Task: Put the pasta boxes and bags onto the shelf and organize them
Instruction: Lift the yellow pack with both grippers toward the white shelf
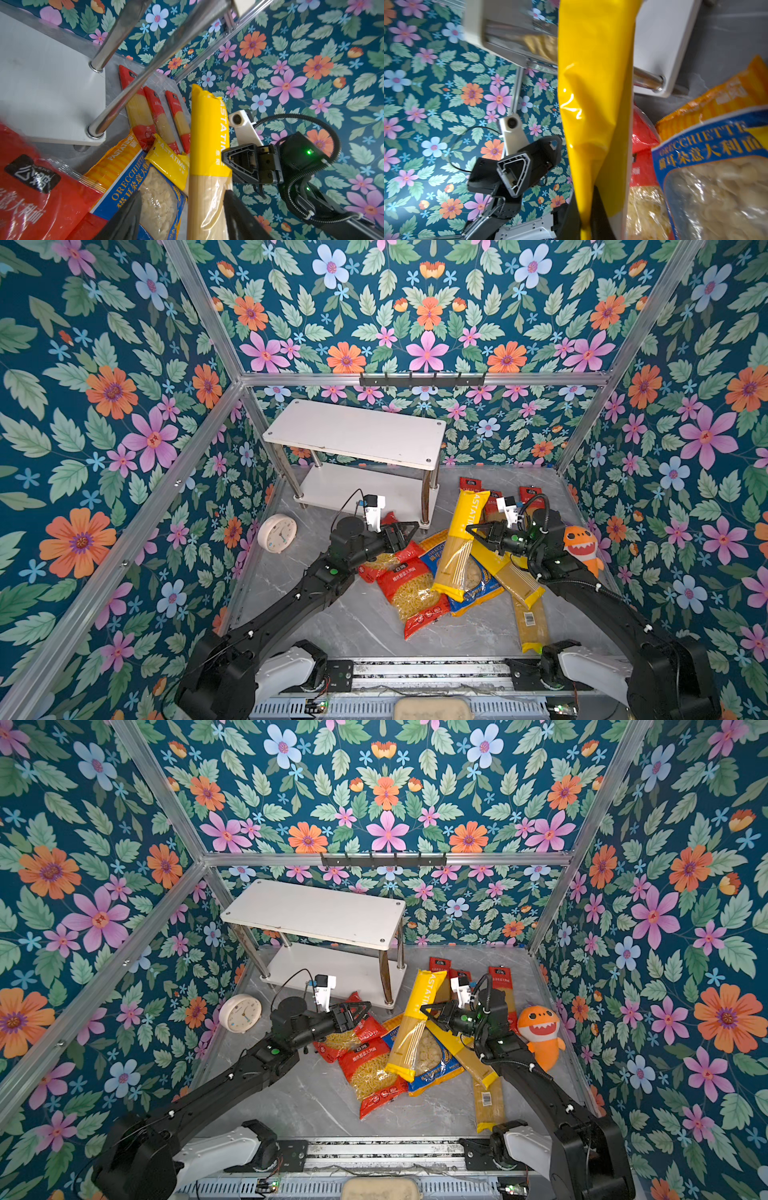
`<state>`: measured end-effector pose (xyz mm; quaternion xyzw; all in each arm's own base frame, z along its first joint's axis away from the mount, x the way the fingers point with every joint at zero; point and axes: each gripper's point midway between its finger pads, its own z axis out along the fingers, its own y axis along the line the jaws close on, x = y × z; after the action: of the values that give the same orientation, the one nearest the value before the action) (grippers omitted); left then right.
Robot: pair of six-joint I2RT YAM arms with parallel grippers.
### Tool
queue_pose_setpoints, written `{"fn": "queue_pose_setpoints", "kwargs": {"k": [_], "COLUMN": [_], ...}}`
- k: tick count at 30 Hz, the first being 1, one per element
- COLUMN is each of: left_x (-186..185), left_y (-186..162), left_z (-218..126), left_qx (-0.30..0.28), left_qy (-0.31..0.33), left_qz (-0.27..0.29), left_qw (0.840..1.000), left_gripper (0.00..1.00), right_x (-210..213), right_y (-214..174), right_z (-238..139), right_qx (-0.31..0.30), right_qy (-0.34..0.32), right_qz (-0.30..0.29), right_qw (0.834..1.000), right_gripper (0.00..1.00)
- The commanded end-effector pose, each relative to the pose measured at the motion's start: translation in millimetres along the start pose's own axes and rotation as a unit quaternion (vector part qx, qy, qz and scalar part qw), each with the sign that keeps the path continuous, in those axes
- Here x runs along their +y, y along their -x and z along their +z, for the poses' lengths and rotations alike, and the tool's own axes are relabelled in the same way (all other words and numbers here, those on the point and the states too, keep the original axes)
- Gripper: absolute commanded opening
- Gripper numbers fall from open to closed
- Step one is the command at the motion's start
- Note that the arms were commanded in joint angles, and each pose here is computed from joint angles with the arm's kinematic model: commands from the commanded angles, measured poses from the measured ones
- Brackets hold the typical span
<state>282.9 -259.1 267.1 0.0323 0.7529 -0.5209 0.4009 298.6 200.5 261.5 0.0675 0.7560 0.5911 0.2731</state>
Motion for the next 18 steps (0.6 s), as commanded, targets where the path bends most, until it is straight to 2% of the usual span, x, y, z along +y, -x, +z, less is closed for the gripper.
{"fn": "queue_pose_setpoints", "kwargs": {"k": [1, 5, 9, 13, 18], "left_x": [-6.3, -13.4, -34.7, -51.0, -45.1], "left_y": [23.0, 43.1, 54.4, 58.7, 56.5], "left_z": [-17.6, -41.6, -52.7, -52.6, -59.3], "left_qx": [-0.047, -0.095, -0.107, -0.104, -0.122], "left_qy": [-0.009, -0.016, -0.041, -0.082, -0.089], "left_qz": [-0.029, -0.049, -0.047, -0.082, -0.111], "left_qw": [0.998, 0.994, 0.992, 0.988, 0.982], "left_gripper": [0.72, 0.81, 0.96, 0.98, 0.98], "right_x": [60.7, 95.5, 127.0, 159.3, 197.2], "right_y": [23.4, 36.2, 50.9, 63.7, 85.6], "right_z": [-13.0, -27.0, -34.4, -26.9, -8.3], "right_qx": [-0.050, -0.085, -0.129, -0.164, -0.187], "right_qy": [0.068, 0.091, 0.122, 0.147, 0.199], "right_qz": [-0.035, -0.039, -0.043, -0.058, -0.063], "right_qw": [0.996, 0.991, 0.983, 0.974, 0.960], "right_gripper": [0.00, 0.00, 0.00, 0.00, 0.00]}}
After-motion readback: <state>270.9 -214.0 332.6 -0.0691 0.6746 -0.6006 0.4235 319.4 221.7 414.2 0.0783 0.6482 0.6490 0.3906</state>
